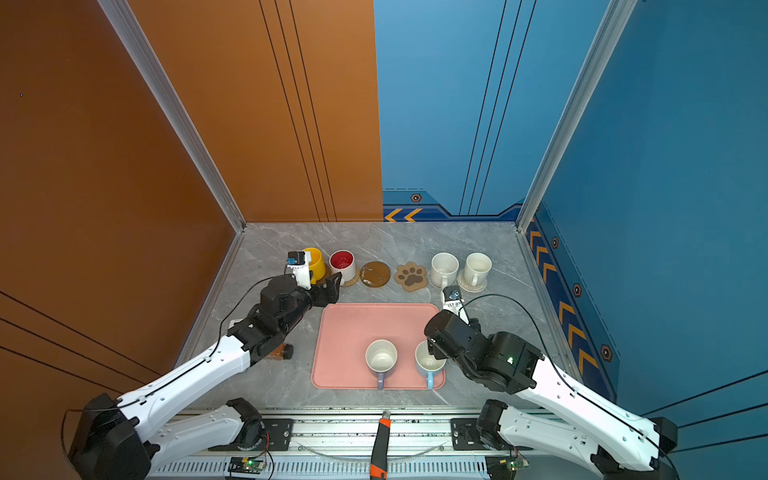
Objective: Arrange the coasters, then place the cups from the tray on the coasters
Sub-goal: 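Move the open right gripper over the blue-handled white mug on the tray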
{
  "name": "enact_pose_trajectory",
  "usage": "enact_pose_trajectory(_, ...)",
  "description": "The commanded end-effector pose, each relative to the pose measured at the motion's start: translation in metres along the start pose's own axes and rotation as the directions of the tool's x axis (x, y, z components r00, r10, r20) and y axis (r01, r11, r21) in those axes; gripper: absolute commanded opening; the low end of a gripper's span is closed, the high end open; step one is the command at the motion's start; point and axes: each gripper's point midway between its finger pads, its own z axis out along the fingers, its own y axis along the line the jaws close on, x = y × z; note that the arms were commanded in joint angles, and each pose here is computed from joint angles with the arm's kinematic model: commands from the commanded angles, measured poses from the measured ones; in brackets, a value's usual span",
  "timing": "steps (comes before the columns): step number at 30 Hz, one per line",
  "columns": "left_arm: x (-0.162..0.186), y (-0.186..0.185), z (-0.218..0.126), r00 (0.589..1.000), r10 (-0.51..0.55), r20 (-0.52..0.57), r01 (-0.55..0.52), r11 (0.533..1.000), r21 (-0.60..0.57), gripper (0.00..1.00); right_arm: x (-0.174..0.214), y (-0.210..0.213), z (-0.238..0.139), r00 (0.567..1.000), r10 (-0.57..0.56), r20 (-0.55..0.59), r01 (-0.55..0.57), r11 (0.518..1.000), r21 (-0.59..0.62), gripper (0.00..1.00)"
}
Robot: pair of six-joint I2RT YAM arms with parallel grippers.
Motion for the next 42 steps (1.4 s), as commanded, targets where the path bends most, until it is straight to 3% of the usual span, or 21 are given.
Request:
enact_pose_trajectory(1,-0.004,-0.009,-0.001,1.000,0.008,0.023,-0.009,0.999,0.046,0.95,0.025,-0.024,-0.012,0.994,-0.030,-0.104,0.039,0.995,0.089,0.75)
enact_pose_trajectory(8,-0.003,-0.007,-0.001,1.000,0.012,0.025,-0.013,0.999,0.035,0.95,0.061,-0.020,-0.014,0.976,-0.057,-0.208,0.074,0.994,0.077,0.75)
enact_pose_trajectory(23,0.001,-0.006,0.006,1.000,0.023,0.014,-0.023,0.999,0.028,0.96,0.091,-0.002,-0.017,0.971,-0.071,-0.227,0.078,0.997,0.023,0.76)
enact_pose_trajectory(42,0.004,-0.005,0.008,1.000,0.022,0.001,-0.022,0.999,0.033,0.98,0.128,0.024,0.019,0.959,0.056,-0.279,-0.079,0.994,-0.072,0.76)
